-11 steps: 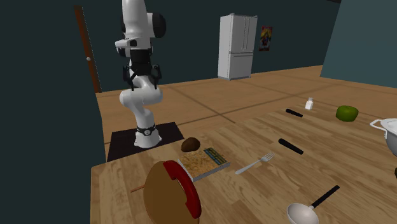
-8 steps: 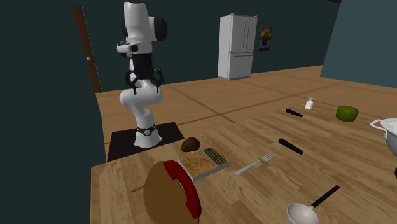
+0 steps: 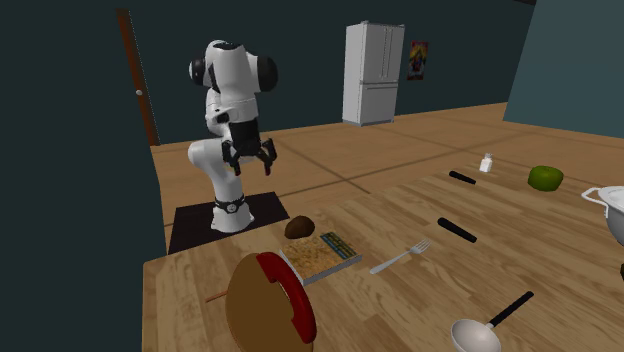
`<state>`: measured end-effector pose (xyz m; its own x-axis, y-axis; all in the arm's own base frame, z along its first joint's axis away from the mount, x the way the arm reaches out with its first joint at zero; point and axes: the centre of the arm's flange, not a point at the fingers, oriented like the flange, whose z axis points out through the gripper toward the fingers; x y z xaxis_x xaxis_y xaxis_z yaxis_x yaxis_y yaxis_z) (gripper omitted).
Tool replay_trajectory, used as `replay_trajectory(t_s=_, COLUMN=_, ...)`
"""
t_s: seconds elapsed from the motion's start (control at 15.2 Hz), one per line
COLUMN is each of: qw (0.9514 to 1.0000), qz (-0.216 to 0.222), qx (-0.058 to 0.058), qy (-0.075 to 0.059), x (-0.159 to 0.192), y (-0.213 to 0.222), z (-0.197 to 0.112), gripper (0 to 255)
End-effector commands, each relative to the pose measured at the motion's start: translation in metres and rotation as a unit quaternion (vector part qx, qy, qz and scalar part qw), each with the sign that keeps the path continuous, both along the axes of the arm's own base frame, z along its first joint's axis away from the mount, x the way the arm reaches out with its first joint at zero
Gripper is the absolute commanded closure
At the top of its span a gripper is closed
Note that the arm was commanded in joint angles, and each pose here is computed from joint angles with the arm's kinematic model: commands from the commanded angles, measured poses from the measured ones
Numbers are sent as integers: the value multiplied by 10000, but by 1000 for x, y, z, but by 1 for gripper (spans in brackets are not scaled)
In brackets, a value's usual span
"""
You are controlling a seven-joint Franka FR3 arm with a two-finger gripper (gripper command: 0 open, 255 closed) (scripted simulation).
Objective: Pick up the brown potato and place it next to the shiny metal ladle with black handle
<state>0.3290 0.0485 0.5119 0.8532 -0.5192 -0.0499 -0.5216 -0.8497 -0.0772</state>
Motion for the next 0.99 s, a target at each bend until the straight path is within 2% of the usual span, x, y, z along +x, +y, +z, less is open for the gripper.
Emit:
replay_trajectory(t_s=0.0, qw=9981, qz=-592, qx=138, qy=108, x=1, y=10, z=-21, gripper=0)
replay_trajectory(t_s=0.13, qw=9929, qz=-1140, qx=271, qy=216, x=7, y=19, z=-44, gripper=0)
replay_trajectory(t_s=0.33, qw=9789, qz=-1954, qx=468, qy=376, x=19, y=33, z=-77, gripper=0)
replay_trajectory(t_s=0.53, qw=9576, qz=-2753, qx=662, qy=532, x=31, y=47, z=-110, gripper=0)
replay_trajectory(t_s=0.66, qw=9394, qz=-3275, qx=789, qy=635, x=40, y=55, z=-132, gripper=0)
replay_trajectory(t_s=0.79, qw=9181, qz=-3786, qx=913, qy=735, x=49, y=63, z=-154, gripper=0)
replay_trajectory(t_s=0.86, qw=9142, qz=-3872, qx=934, qy=752, x=51, y=65, z=-157, gripper=0)
replay_trajectory(t_s=0.92, qw=9142, qz=-3872, qx=934, qy=752, x=51, y=66, z=-162, gripper=0)
